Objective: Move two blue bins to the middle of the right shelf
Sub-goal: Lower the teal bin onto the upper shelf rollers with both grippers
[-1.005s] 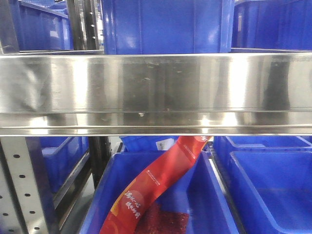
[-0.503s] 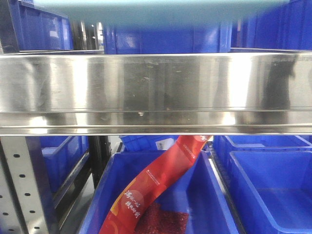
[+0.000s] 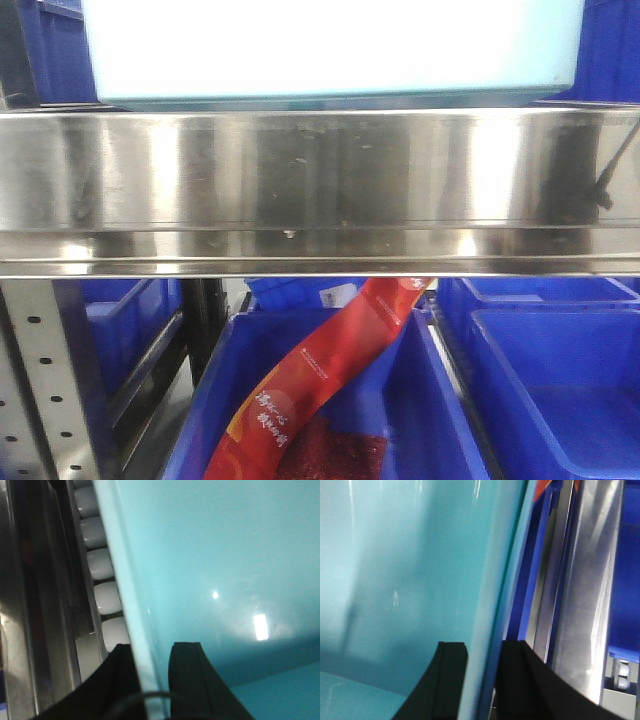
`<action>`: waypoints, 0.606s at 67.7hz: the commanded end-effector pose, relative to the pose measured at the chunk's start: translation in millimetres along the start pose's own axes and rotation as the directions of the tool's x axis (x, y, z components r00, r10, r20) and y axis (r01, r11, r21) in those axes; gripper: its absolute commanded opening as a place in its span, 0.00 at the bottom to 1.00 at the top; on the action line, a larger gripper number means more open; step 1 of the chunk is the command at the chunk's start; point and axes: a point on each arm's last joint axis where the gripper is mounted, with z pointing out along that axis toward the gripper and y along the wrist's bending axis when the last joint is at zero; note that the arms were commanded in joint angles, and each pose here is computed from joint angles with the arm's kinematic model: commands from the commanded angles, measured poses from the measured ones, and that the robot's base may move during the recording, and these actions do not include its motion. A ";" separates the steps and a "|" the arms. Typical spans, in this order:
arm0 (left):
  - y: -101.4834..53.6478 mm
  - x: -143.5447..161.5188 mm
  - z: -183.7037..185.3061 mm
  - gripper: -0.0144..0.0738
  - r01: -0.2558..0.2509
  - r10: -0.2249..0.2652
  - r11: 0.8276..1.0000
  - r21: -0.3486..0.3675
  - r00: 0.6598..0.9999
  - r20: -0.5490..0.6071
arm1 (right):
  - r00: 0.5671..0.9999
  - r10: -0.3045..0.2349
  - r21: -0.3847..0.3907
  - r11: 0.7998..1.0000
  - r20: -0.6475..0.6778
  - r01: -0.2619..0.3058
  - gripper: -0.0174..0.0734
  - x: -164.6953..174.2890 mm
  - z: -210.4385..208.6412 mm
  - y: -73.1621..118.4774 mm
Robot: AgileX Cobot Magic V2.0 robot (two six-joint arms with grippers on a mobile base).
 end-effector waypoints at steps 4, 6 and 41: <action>-7.0 -2.2 -6.1 0.25 -0.003 0.001 0.998 0.065 0.999 0.037 | 0.999 -0.005 -0.044 0.999 0.041 0.007 0.19 -2.9 -5.2 6.5; -7.0 -2.2 -6.1 0.32 -0.003 0.001 0.998 0.065 0.999 0.037 | 0.999 -0.005 -0.045 0.999 0.038 0.007 0.26 -2.7 -5.2 6.5; -2.2 1.6 -36.7 0.85 -0.022 0.020 1.000 0.020 0.994 0.111 | 0.980 -0.076 0.036 0.997 0.184 0.070 0.81 -5.8 -56.8 11.9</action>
